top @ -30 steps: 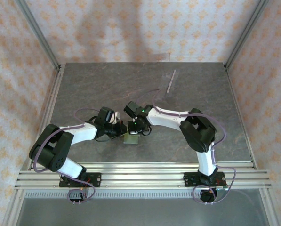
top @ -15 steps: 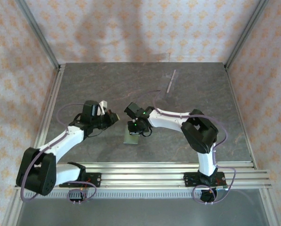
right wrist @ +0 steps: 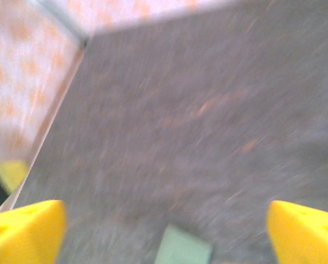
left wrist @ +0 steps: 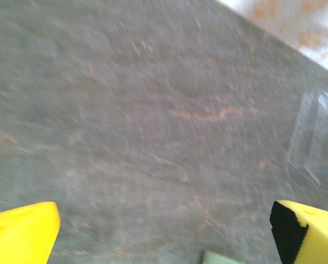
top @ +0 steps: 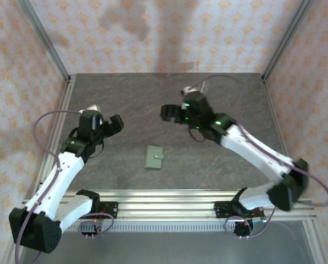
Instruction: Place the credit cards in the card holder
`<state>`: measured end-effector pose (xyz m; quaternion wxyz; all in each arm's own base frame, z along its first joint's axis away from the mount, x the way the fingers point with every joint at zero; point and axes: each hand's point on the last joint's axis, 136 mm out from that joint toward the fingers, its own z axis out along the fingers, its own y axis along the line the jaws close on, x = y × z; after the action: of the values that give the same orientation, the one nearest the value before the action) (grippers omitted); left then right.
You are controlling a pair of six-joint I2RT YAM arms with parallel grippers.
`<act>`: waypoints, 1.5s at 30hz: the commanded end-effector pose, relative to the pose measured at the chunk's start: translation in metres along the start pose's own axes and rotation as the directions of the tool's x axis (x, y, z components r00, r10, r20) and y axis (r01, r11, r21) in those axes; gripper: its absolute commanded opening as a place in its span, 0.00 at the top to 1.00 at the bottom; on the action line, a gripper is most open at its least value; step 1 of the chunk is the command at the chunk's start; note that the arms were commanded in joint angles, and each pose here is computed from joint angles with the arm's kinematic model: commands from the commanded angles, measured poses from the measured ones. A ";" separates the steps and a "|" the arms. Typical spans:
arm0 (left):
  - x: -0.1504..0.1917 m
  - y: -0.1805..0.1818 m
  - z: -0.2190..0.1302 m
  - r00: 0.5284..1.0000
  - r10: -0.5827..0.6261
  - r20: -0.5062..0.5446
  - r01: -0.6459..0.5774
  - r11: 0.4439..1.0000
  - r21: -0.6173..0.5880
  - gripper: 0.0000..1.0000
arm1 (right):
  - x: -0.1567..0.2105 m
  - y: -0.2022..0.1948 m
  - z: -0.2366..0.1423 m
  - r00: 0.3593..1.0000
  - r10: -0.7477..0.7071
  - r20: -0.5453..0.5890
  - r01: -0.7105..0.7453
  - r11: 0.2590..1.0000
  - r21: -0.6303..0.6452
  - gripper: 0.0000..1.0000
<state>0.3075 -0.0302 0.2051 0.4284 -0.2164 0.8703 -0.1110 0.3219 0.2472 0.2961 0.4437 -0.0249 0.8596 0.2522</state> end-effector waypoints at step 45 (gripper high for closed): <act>-0.002 0.076 0.126 0.834 0.427 0.350 -0.357 0.900 -0.249 0.00 | 0.068 -0.341 0.031 0.963 -0.149 0.223 -0.006 0.820 0.573 0.01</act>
<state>0.3845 0.0252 0.0972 0.5866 -0.0568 0.8027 0.0915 0.3945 -0.0180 0.0876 0.5512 0.1034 0.8277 -0.0209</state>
